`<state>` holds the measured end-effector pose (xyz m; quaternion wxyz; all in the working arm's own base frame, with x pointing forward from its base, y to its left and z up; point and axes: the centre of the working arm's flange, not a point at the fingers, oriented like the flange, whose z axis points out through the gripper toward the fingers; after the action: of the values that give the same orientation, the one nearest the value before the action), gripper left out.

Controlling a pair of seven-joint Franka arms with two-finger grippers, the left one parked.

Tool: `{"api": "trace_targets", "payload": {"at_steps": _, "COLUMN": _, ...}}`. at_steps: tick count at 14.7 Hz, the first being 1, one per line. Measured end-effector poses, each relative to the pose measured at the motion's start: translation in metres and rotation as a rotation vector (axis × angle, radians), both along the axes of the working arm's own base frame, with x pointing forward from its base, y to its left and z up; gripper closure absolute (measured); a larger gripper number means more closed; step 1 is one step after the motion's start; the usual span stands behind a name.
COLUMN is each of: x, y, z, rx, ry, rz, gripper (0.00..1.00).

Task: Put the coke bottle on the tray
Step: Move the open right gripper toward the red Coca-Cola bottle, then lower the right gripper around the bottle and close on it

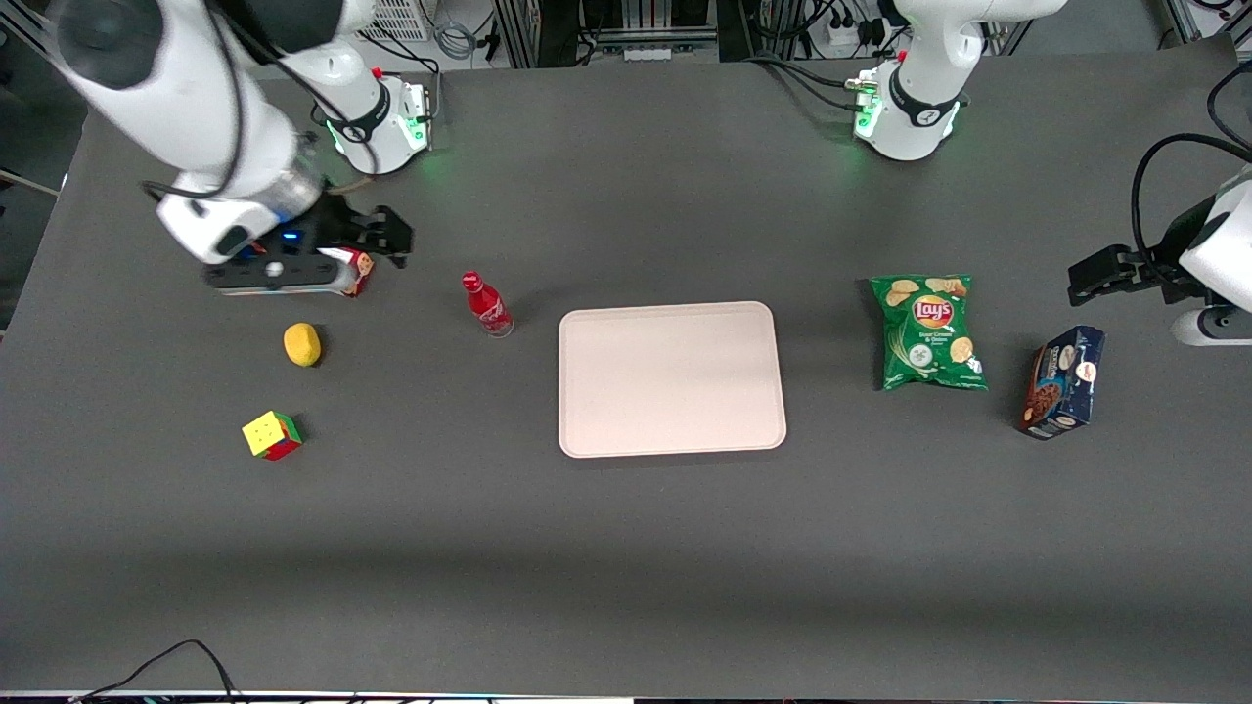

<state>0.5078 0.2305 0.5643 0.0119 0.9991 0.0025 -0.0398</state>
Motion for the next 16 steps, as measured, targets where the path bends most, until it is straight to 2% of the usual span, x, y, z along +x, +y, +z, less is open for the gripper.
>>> {"api": "trace_targets", "payload": {"at_steps": 3, "x": -0.018, "y": 0.033, "z": -0.04, "rx": -0.014, "ry": 0.019, "rz": 0.01, "gripper": 0.0}}
{"api": "trace_targets", "payload": {"at_steps": 10, "x": -0.053, "y": 0.04, "z": -0.124, "rx": -0.005, "ry": -0.045, "rz": 0.041, "gripper": 0.0}}
{"api": "trace_targets", "payload": {"at_steps": 16, "x": -0.093, "y": 0.04, "z": -0.205, "rx": 0.026, "ry": -0.099, "rz": 0.073, "gripper": 0.0}}
